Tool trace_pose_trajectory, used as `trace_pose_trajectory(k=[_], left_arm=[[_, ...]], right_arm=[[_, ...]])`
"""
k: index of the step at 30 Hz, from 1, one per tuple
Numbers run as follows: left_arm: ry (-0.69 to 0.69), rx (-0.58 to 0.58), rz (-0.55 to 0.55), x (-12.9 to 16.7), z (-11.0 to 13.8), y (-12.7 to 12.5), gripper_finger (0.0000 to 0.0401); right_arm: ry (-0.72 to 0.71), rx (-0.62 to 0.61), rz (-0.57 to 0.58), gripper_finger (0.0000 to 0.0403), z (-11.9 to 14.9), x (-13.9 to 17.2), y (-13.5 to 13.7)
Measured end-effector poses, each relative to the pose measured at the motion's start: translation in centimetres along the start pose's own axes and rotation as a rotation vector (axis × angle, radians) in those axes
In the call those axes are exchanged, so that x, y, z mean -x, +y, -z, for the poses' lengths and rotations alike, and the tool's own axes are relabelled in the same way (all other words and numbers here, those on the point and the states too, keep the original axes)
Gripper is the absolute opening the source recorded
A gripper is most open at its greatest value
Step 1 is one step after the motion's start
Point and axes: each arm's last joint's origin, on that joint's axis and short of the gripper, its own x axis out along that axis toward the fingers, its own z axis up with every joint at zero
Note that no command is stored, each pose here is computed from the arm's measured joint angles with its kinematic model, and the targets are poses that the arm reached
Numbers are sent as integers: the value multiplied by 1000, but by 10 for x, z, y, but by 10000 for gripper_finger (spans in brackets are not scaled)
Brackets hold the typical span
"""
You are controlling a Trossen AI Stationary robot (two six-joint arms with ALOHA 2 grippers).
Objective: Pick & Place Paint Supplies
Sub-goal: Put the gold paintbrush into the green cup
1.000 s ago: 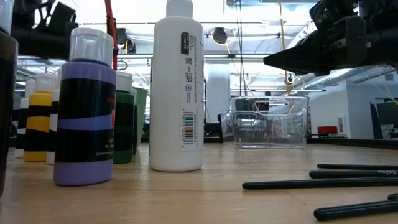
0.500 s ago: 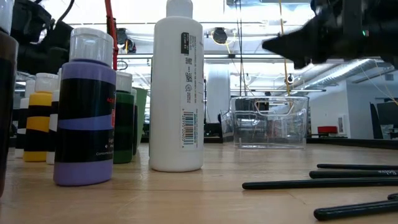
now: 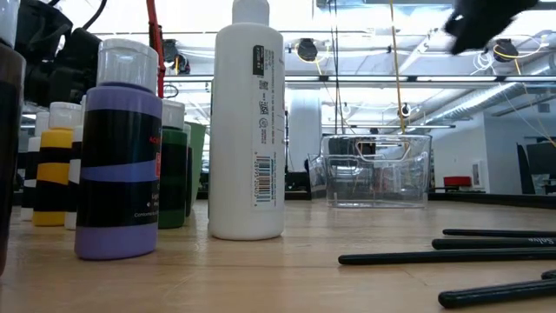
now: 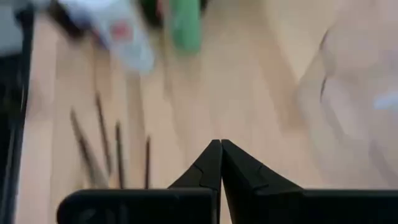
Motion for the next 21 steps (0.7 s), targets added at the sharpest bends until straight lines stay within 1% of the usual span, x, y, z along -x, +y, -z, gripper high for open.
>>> trace_pose_trajectory(k=[2,4,7,9,11,14,17,19,21], left_arm=[[0,11,-1,0,0,0,2],[0,11,-1,0,0,0,4],[0,10,-1,0,0,0,14],[-3,10,-2,0,0,0,19],[-5,10,-2,0,0,0,20],[-5,10,-2,0,0,0,15],[-3,14,-1,0,0,0,5],[0,18,-1,0,0,0,2],[1,24,0,0,0,0,5]], right_arm=[[111,-2,20,1,8,0,12],[176,-26,37,1,15,-7,23],[291,-91,20,1,28,-24,38],[360,-144,38,12,37,-38,44],[439,-177,61,33,45,-50,47],[566,-194,96,76,60,-67,47],[658,-235,107,121,69,-75,48],[663,-244,106,149,72,-76,52],[643,-232,73,169,74,-75,58]])
